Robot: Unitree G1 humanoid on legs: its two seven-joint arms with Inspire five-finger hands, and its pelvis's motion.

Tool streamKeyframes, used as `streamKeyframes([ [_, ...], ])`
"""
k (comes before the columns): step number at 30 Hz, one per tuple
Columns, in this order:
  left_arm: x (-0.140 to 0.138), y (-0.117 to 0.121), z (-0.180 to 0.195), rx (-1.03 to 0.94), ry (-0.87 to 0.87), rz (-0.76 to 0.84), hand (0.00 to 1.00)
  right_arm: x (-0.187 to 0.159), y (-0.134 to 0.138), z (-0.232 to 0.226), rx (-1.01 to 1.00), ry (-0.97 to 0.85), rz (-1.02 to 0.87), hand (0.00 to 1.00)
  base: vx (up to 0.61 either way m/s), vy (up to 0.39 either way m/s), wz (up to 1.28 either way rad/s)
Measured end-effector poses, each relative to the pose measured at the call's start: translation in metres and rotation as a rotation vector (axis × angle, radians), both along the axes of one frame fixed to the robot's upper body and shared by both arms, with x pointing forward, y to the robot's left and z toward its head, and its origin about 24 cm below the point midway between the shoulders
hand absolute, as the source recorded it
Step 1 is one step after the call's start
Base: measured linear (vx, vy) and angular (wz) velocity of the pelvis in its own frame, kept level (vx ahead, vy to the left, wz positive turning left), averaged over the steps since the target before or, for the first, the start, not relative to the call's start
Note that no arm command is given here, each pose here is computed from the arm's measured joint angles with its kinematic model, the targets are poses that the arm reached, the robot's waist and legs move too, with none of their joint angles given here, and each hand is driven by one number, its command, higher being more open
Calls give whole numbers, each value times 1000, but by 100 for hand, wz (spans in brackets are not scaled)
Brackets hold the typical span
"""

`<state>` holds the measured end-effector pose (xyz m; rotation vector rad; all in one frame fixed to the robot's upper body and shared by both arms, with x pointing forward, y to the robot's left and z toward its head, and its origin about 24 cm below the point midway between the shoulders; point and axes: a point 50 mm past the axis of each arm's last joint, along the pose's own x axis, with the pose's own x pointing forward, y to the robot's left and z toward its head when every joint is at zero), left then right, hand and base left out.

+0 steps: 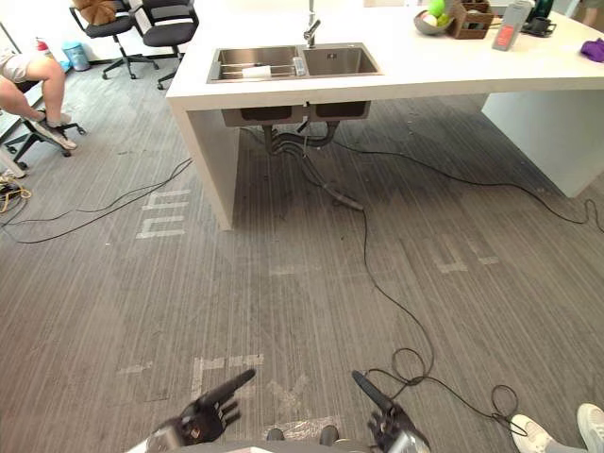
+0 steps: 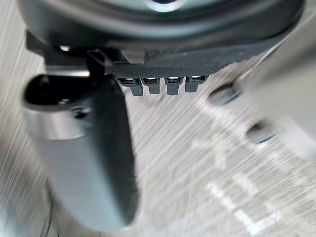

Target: Walk over to the sink, pick up the cup, carry it to the dishwasher, place the cup inside the dishwasher, then close the dishwasher door

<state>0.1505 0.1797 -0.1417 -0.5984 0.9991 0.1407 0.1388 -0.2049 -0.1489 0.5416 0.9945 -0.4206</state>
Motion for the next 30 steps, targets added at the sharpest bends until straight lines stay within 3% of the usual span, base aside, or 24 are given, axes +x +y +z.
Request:
streamKeyframes([
  [4, 20, -11, 7, 2, -46, -72, 100, 25, -4, 11, -27, -77, 97, 100, 32, 19, 2],
  [10, 15, -6, 2, 138, 14, -150, 100, 27, -10, 12, -103, -47, 201, 100, 12, 6, 2],
  [19, 16, 22, 11, 759, 33, -230, 100, 34, -10, 16, -196, -94, 395, 100, -38, 18, 2],
  [25, -3, 25, 9, 893, 73, -198, 100, 29, 0, 13, -200, -98, 494, 100, -45, 11, -1],
  [30, -32, 19, -2, 844, 143, -202, 100, 15, 5, 8, -197, -72, 491, 100, -35, 4, -11],
])
